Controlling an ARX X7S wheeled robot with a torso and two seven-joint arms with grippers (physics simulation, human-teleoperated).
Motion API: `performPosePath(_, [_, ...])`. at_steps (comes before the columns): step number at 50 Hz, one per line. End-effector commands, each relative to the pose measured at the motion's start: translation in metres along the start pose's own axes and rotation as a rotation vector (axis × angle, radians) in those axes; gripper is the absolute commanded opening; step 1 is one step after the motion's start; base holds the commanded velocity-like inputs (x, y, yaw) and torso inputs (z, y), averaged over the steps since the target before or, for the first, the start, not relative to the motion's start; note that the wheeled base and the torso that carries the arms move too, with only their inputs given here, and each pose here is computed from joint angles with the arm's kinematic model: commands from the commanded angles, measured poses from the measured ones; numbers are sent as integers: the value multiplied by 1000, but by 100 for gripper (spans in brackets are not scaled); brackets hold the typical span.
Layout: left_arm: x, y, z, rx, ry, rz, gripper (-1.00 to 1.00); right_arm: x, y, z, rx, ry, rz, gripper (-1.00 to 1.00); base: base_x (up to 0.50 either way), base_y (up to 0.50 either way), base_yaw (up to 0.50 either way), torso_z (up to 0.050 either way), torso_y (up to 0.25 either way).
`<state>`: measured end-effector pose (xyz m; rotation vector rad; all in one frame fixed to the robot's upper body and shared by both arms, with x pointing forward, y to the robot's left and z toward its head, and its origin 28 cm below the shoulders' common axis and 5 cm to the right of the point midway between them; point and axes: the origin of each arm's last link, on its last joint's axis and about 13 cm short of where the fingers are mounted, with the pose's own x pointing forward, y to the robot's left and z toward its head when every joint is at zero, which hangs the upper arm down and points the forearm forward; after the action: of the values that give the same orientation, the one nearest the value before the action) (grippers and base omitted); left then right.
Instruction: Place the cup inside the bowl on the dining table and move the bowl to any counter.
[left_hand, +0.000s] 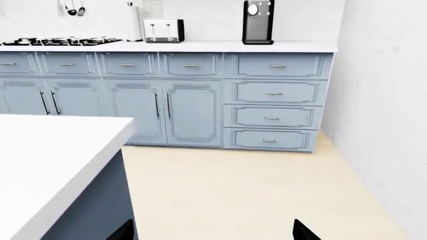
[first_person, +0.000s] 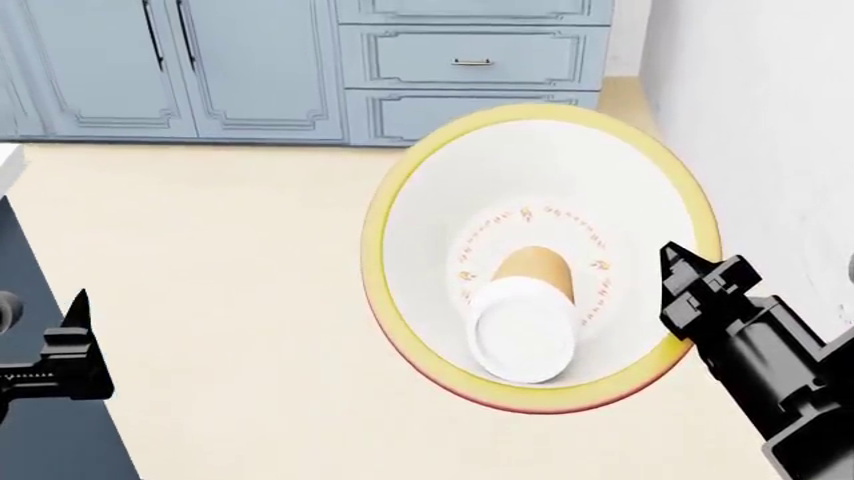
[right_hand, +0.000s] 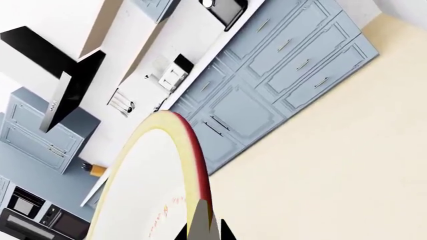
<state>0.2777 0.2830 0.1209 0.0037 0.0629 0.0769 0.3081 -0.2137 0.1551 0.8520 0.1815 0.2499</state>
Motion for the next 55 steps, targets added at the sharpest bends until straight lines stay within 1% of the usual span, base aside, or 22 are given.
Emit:
performPosePath(1, [0, 0, 0, 0, 0, 0, 100, 2, 4, 6, -12, -23, 30, -100, 500, -40, 0, 0, 0])
performPosePath(14, [1, -2, 0, 0, 3, -1, 100, 1, 2, 5, -8, -25, 25, -100, 500, -18, 0, 0, 2])
performPosePath(21, [3, -7, 1, 1, 2, -3, 100, 1, 3, 6, -8, -30, 27, -100, 500, -7, 0, 1, 1])
performPosePath(35, [-1, 2, -1, -1, 4, 0, 100, 1, 3, 5, -12, -25, 29, -100, 500, -6, 0, 0, 1])
performPosePath(47, [2, -3, 0, -1, 3, 1, 100, 2, 3, 5, -13, -24, 30, -100, 500, -6, 0, 0, 2])
performPosePath(55, [0, 0, -1, -4, 4, 1, 100, 3, 2, 4, -12, -23, 31, -100, 500, -8, 0, 0, 1])
